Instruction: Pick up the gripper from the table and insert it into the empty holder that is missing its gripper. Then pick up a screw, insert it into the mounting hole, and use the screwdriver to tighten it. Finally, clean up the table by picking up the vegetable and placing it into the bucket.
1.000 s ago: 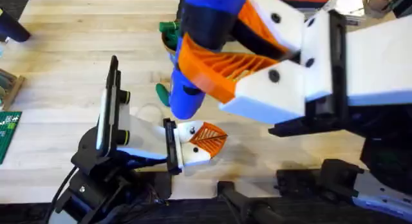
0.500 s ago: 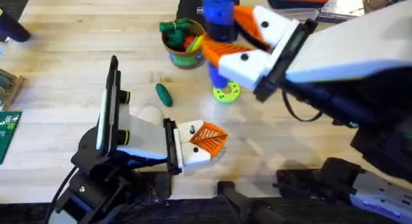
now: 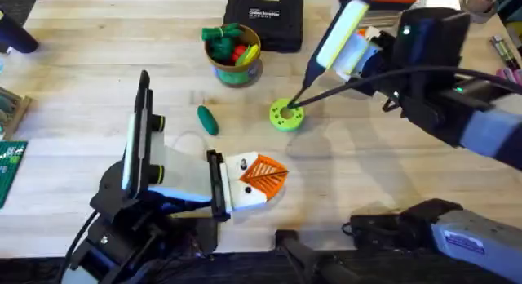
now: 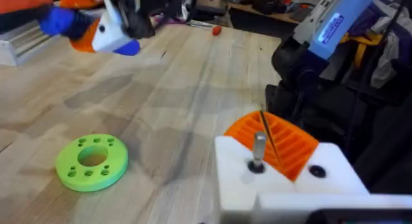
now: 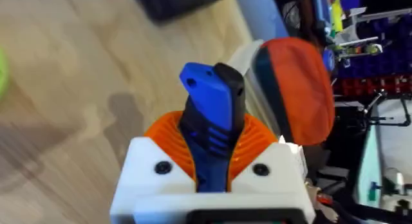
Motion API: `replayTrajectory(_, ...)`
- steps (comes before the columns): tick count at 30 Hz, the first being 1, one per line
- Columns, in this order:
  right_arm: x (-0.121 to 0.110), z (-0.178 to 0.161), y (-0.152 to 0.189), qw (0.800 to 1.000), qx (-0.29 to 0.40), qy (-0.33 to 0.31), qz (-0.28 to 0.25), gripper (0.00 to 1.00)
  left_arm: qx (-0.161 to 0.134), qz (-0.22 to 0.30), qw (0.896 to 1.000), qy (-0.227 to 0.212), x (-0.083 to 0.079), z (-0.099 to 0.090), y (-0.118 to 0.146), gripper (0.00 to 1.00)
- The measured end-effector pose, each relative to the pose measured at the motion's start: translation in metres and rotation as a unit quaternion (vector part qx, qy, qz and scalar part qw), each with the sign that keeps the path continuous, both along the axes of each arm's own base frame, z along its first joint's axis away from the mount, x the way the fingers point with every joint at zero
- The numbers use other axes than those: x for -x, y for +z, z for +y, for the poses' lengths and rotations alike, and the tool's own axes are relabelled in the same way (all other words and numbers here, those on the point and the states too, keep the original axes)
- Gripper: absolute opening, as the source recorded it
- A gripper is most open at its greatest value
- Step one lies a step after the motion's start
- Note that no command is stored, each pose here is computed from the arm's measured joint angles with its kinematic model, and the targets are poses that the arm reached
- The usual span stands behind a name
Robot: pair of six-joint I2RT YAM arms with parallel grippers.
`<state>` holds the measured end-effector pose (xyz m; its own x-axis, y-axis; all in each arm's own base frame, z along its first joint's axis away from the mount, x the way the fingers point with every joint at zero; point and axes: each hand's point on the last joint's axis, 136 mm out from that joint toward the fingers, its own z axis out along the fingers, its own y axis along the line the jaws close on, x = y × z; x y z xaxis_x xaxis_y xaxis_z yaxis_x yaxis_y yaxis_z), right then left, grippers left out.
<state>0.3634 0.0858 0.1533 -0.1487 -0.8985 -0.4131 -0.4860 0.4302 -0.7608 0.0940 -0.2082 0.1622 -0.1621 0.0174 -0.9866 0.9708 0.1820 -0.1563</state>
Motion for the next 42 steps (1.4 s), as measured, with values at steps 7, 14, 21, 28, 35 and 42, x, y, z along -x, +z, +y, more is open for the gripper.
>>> replayTrajectory(7, -0.005, -0.020, -0.078, 0.990, 0.100, 0.023, 0.100, 0.177, 0.000, 0.000, 1.000, 0.000, 0.000, 0.000, 0.000, 0.034)
replayTrajectory(14, -0.007, -0.014, -0.098, 0.983, 0.130, 0.041, 0.124, 0.867, 0.000, 0.000, 1.000, 0.000, 0.000, 0.000, 0.000, 0.097)
replayTrajectory(21, 0.004, -0.006, -0.096, 0.985, 0.084, 0.005, 0.148, 0.993, 0.000, -0.002, 1.000, 0.000, 0.000, 0.000, 0.000, 0.331)
replayTrajectory(28, 0.032, 0.001, -0.094, 0.980, 0.001, -0.053, 0.190, 0.994, 0.000, -0.002, 1.000, 0.000, 0.000, 0.000, 0.000, 0.977)
replayTrajectory(35, 0.041, 0.023, -0.045, 0.980, -0.117, -0.066, 0.146, 0.994, 0.000, -0.002, 1.000, 0.000, 0.000, 0.000, 0.000, 0.985)
replayTrajectory(42, 0.048, 0.038, -0.004, 0.968, -0.215, -0.053, 0.115, 0.994, 0.031, -0.054, 0.998, 0.019, -0.007, 0.001, 0.023, 0.990)
